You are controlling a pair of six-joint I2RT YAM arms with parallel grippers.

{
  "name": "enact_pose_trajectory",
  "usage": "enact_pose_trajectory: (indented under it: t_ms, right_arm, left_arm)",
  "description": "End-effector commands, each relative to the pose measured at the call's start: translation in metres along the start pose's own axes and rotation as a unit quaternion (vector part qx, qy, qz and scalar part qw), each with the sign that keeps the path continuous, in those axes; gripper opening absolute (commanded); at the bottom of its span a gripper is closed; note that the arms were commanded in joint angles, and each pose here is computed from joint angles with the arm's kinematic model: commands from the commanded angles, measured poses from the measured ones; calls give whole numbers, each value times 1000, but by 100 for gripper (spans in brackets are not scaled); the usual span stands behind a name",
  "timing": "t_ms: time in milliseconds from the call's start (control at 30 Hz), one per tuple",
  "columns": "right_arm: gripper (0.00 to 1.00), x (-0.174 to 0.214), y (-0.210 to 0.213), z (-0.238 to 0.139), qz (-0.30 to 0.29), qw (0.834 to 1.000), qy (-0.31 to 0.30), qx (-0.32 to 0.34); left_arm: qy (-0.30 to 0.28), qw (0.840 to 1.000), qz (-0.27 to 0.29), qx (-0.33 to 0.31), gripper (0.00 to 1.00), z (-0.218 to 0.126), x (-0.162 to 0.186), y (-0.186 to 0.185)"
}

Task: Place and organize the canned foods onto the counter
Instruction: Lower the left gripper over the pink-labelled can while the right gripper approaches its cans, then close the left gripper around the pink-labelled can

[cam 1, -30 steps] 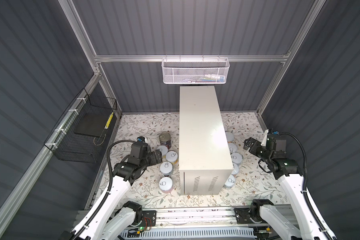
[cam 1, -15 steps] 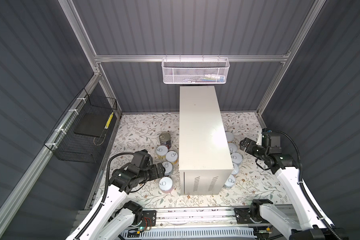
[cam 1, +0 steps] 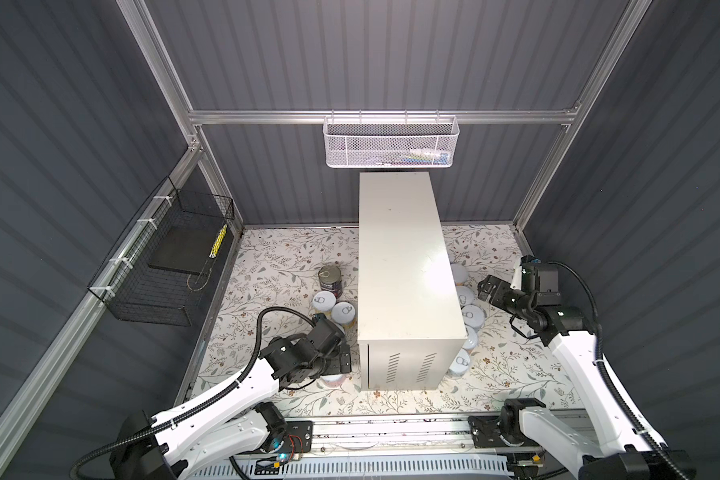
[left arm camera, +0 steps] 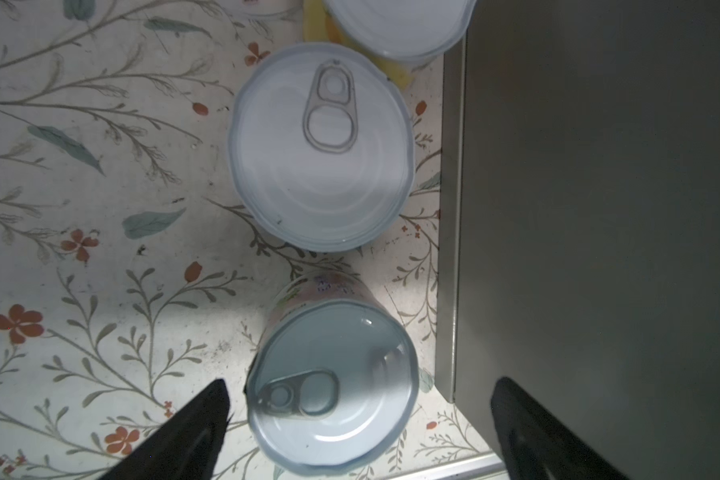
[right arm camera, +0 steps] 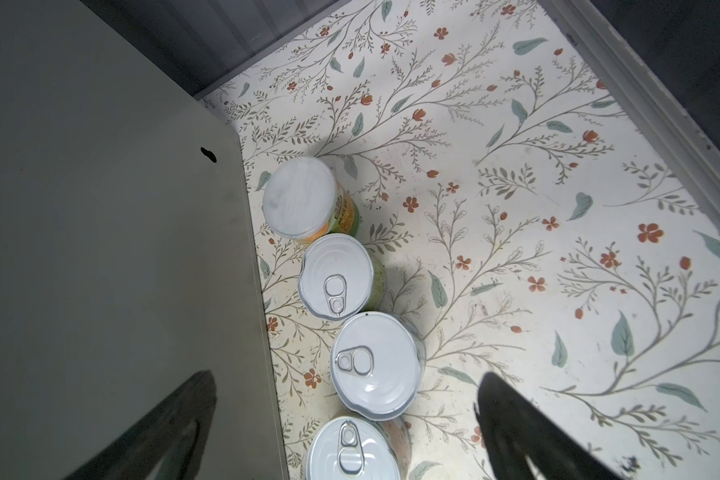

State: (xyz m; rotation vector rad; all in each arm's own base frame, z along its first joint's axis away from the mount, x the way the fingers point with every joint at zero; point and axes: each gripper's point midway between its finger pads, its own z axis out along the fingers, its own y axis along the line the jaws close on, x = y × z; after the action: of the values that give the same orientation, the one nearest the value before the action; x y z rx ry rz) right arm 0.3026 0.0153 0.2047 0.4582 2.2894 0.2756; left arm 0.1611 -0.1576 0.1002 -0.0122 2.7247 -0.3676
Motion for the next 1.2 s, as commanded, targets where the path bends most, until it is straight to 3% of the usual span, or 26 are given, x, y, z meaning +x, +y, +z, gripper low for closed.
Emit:
enact_pose_trajectory:
  t_ms: [0, 433, 700, 900, 1167]
  right_arm:
    - [99, -7, 8, -4, -7, 1000, -8, -14]
    - [99, 2, 4, -6, -5, 1000, -5, -14]
    - [99, 1, 7, -4, -8, 1000, 1, -16]
    - [99, 5, 8, 2, -9, 1000, 10, -17]
    - [99, 10, 18, -4, -23, 999, 16, -20]
  left_arm:
    - [-12, 999, -19, -33, 99, 2, 5, 19]
    - [-19, 998, 37, -42, 99, 45, 31, -1]
    - [-75, 994, 18, -72, 99, 55, 32, 6]
    - [-114, 989, 8, -90, 95, 48, 25, 20]
    - [-126, 987, 11, -96, 82, 48, 21, 23]
